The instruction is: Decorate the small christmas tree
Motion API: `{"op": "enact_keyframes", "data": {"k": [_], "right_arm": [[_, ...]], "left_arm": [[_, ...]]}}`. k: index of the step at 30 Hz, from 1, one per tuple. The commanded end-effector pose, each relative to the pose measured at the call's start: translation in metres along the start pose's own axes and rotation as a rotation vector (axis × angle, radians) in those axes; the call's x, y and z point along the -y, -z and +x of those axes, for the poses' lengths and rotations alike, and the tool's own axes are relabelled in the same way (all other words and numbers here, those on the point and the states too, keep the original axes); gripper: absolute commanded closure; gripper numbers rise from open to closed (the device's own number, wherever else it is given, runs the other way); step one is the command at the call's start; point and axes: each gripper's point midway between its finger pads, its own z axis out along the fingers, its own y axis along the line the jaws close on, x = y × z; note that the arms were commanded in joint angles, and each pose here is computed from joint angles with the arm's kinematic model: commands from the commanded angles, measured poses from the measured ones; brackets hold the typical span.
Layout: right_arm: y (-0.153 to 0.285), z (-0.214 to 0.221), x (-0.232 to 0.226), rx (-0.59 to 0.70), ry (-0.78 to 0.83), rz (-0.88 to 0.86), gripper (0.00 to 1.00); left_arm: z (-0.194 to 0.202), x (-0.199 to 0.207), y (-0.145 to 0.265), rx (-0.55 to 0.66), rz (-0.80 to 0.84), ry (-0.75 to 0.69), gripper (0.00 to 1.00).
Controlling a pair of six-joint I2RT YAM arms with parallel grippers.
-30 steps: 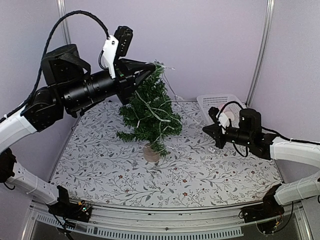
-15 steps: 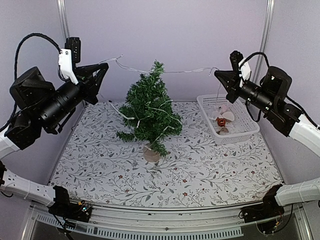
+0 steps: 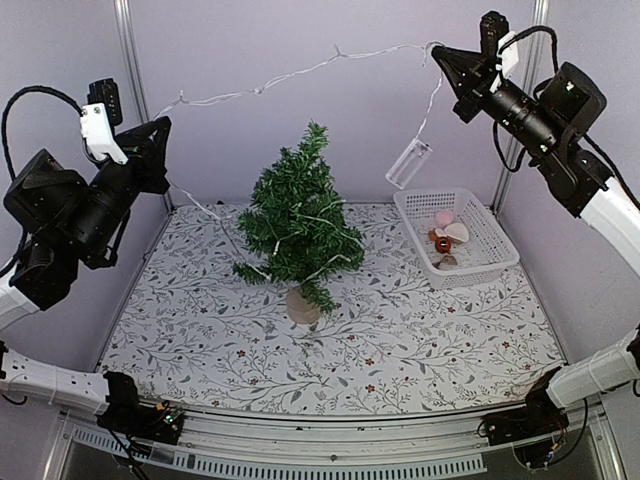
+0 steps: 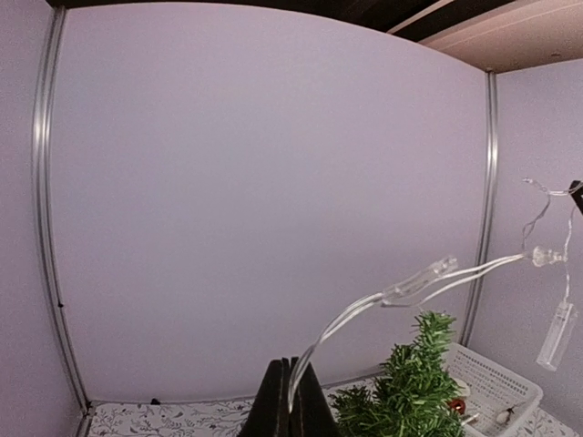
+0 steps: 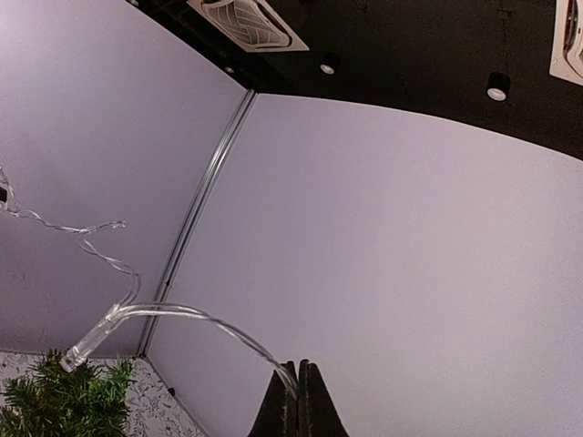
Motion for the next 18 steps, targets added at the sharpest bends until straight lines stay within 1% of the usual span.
{"op": "enact_keyframes", "data": {"k": [1, 7, 10, 12, 14, 18], "right_arm": [[-0.024, 0.001, -0.001, 0.040, -0.006, -0.027, 1.00], [-0.053, 0.019, -0.013, 0.048, -0.055, -0.084, 1.00], [-0.066, 0.028, -0.016, 0.044, -0.064, -0.091, 1.00], [-0.071, 0.027, -0.014, 0.053, -0.067, -0.085, 1.00], [-0.078, 0.029, -0.012, 0.057, -0.077, -0.079, 1.00], [-0.091, 0.037, -0.010, 0.062, -0.083, -0.069, 1.00]], "left_arm": [[0.017, -0.033, -0.011, -0.036, -0.173, -0.034, 1.00], [0.046, -0.056, -0.022, -0.099, -0.236, 0.002, 1.00], [0.064, -0.079, -0.023, -0.147, -0.319, 0.006, 1.00], [0.070, -0.099, -0.022, -0.150, -0.391, 0.019, 1.00], [0.071, -0.115, -0.024, -0.134, -0.430, 0.030, 1.00], [0.079, -0.141, -0.045, -0.127, -0.447, 0.040, 1.00]]}}
